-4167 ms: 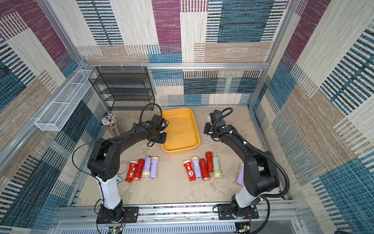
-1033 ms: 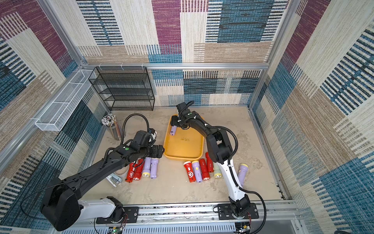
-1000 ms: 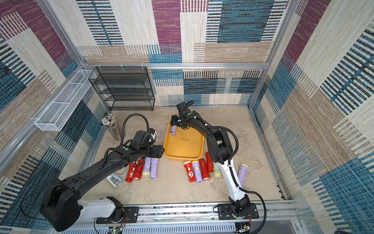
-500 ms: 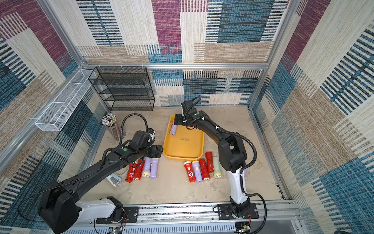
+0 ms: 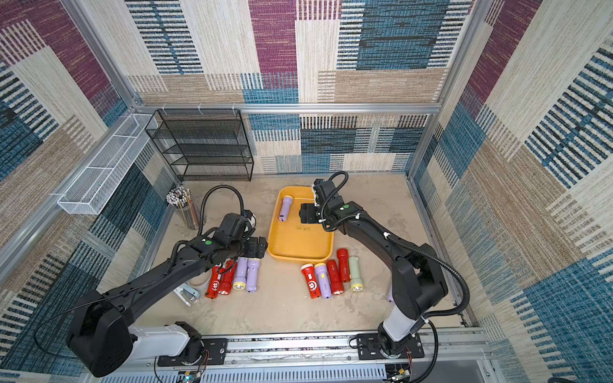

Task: Put the flashlights into the storage boxes
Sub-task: Adjust the storage box at the center of the board.

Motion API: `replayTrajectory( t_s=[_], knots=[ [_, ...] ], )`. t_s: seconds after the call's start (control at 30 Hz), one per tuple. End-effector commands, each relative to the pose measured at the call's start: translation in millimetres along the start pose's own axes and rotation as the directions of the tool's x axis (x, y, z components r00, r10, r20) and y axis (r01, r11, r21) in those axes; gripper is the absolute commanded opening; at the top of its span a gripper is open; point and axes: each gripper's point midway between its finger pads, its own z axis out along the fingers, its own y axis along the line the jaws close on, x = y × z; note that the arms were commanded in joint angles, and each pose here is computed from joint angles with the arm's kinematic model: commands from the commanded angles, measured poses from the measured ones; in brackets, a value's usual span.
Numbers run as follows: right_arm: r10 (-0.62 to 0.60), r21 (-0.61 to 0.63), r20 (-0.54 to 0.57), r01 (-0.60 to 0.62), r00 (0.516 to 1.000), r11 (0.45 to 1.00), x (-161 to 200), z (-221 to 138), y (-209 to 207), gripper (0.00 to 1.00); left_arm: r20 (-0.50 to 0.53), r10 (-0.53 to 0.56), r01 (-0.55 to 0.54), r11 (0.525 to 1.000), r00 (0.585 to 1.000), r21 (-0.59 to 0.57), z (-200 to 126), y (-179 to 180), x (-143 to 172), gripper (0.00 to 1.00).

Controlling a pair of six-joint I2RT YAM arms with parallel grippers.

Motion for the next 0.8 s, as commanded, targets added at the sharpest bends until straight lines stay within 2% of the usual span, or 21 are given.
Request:
replayTrajectory(
  t_s=[0.0, 0.37, 0.53, 0.77],
  knots=[
    [-0.007, 0.002, 0.029, 0.007, 1.0, 1.0, 6.7, -9.0, -5.1, 0.81, 0.004, -0.009, 0.009, 1.0, 1.0, -0.017, 0.0, 1.7, -3.8, 0.9],
    [0.051, 0.072, -0.028, -0.048, 0.998, 0.996, 73.8, -35.0, -39.7, 0.81, 0.002, -0.005, 0.005, 1.0, 1.0, 0.0, 9.1, -3.3, -5.9, 0.9],
    [0.107, 0.157, -0.069, -0.095, 0.992, 0.983, 107.8, -34.6, -64.4, 0.82, -0.012, 0.002, -0.002, 1.0, 1.0, 0.01, 18.4, -6.7, -6.3, 0.9],
    [0.163, 0.227, -0.105, -0.136, 0.981, 0.964, 139.2, -39.4, -84.1, 0.77, -0.016, 0.002, -0.002, 1.0, 1.0, 0.025, 22.6, -9.7, -3.4, 0.9]
  ],
)
